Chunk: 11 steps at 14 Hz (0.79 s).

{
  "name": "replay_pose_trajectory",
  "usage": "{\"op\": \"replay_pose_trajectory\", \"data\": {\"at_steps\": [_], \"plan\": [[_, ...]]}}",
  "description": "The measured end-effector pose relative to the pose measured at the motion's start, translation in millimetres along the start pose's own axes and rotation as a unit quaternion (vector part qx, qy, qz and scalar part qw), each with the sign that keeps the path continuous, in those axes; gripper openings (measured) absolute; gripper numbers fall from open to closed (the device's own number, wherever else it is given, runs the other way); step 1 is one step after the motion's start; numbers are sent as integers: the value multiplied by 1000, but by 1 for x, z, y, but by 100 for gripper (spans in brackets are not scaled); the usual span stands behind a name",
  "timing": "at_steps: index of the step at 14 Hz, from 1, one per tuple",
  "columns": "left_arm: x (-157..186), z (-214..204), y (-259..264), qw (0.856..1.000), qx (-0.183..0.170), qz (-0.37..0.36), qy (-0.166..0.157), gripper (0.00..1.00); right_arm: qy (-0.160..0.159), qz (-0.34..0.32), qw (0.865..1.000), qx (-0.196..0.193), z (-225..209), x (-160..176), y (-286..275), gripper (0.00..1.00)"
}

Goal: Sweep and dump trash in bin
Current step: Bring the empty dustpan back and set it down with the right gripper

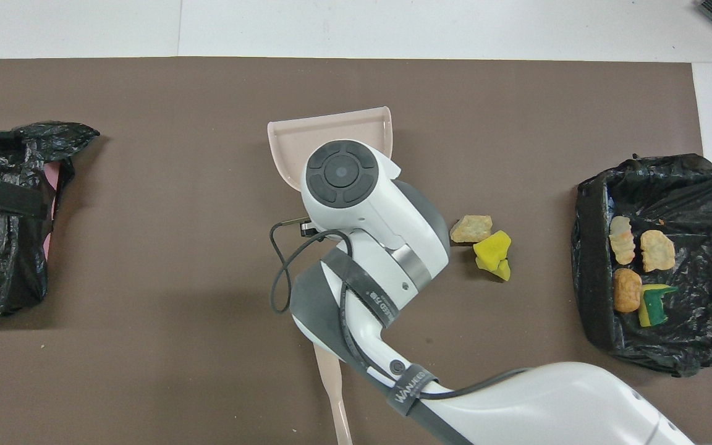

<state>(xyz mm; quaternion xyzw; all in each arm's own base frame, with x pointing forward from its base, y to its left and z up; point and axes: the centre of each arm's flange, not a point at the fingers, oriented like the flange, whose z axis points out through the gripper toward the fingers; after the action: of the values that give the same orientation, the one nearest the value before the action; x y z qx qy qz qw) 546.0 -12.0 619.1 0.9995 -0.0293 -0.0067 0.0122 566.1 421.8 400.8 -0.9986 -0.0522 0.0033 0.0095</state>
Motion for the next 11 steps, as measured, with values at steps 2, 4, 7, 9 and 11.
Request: {"op": "replay_pose_trajectory", "data": {"at_steps": [2,4,7,9,11], "plan": [[0,0,-1,1000,0,-1,0,100,0,19,1000,13,27,4,-17,32],[0,0,-3,1000,0,-2,0,100,-5,34,999,15,42,7,-19,32],[0,0,-2,1000,0,-2,0,100,-3,38,999,20,50,7,-24,32],[0,0,-3,1000,0,-2,0,100,-3,38,999,19,51,8,-23,39],[0,0,-3,1000,0,-2,0,100,-4,36,999,16,52,6,-24,58]]}}
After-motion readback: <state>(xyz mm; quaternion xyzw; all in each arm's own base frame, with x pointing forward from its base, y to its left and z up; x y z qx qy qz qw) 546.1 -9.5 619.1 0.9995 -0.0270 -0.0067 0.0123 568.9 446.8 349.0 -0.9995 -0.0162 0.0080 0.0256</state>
